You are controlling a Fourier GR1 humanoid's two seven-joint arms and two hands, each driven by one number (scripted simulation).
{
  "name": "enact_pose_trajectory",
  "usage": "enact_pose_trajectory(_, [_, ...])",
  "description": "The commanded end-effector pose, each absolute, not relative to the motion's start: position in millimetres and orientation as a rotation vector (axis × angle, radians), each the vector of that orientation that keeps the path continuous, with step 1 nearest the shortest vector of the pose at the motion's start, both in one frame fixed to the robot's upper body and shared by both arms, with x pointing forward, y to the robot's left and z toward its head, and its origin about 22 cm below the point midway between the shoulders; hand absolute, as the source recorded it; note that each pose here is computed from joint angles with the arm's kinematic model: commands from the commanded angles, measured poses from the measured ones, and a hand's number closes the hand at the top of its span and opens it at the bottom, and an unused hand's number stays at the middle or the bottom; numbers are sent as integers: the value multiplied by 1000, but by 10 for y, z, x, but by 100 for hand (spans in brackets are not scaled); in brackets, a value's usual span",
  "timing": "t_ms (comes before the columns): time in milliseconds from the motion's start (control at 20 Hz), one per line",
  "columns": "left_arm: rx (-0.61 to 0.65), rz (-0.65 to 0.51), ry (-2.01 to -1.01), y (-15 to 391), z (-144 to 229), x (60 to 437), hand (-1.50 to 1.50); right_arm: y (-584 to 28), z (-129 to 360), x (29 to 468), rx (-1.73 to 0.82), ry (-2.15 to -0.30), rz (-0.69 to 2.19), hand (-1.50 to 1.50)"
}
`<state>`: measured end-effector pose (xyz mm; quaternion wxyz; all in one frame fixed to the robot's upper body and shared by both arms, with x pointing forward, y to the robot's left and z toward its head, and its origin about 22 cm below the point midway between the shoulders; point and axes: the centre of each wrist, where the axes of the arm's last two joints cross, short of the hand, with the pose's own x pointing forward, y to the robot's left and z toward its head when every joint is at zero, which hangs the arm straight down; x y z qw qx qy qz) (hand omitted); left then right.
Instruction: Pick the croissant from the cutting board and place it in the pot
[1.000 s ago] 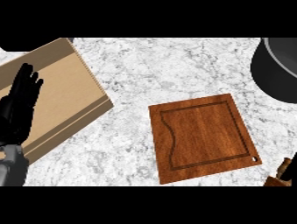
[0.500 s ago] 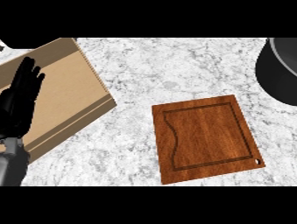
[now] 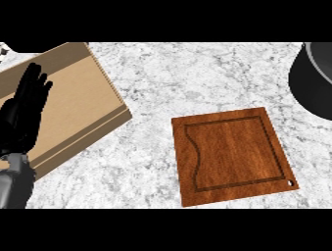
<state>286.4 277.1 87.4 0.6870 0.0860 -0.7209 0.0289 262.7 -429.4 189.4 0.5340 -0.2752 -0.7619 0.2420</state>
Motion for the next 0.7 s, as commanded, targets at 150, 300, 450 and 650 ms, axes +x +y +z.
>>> enact_pose_trajectory(150, [186, 52, -1629, 2744, 835, 2770, 0, -4424, 1797, 3127, -780, -1818, 567, 150])
enact_pose_trajectory(300, [146, 30, -1657, 2664, 867, 2872, 0, -4547, 1747, 3000, -1121, -1758, 684, 150])
enact_pose_trajectory(450, [157, 32, -1632, 2608, 947, 2938, 0, -4491, 1507, 3250, -1190, -1705, 732, 150])
enact_pose_trajectory(650, [181, 48, -1623, 2578, 798, 2891, 0, -4515, 1256, 3557, -1127, -1695, 727, 150])
